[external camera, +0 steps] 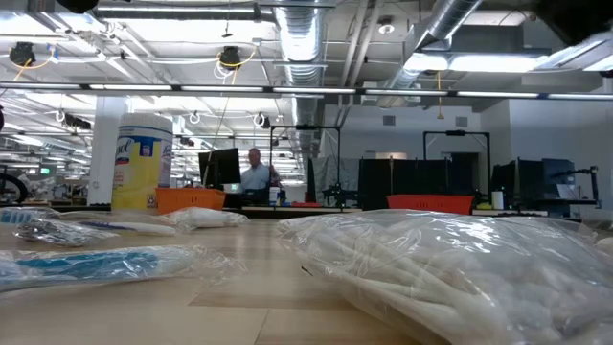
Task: Pick & Place Travel size toiletries
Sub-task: Put the cotton pack into the top red bin
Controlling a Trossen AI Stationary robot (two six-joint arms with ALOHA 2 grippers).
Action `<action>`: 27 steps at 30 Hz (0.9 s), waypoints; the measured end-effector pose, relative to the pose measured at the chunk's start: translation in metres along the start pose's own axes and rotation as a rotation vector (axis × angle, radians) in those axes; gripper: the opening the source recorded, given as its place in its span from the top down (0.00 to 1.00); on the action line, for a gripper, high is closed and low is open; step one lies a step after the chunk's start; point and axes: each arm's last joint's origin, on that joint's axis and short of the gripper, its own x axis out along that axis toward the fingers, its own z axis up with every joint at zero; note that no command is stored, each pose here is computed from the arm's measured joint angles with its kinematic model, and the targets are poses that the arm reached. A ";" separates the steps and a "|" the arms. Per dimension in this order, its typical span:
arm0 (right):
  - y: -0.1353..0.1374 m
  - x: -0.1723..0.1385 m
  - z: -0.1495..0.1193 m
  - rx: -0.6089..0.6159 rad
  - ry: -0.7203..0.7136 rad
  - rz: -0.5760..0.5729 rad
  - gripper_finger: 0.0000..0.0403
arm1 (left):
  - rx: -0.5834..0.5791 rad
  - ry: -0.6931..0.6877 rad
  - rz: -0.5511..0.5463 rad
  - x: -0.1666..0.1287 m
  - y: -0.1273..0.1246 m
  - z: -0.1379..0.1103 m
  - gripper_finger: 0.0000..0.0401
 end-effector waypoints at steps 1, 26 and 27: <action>0.003 -0.003 0.004 -0.018 -0.019 0.019 0.47 | 0.000 0.000 0.001 0.000 0.000 0.000 0.98; 0.056 -0.091 0.113 -0.649 -0.624 0.351 0.47 | -0.040 0.021 0.000 -0.030 0.000 0.047 0.98; 0.057 -0.096 0.118 -0.683 -0.663 0.362 0.47 | -0.038 0.016 0.001 -0.031 0.000 0.050 0.98</action>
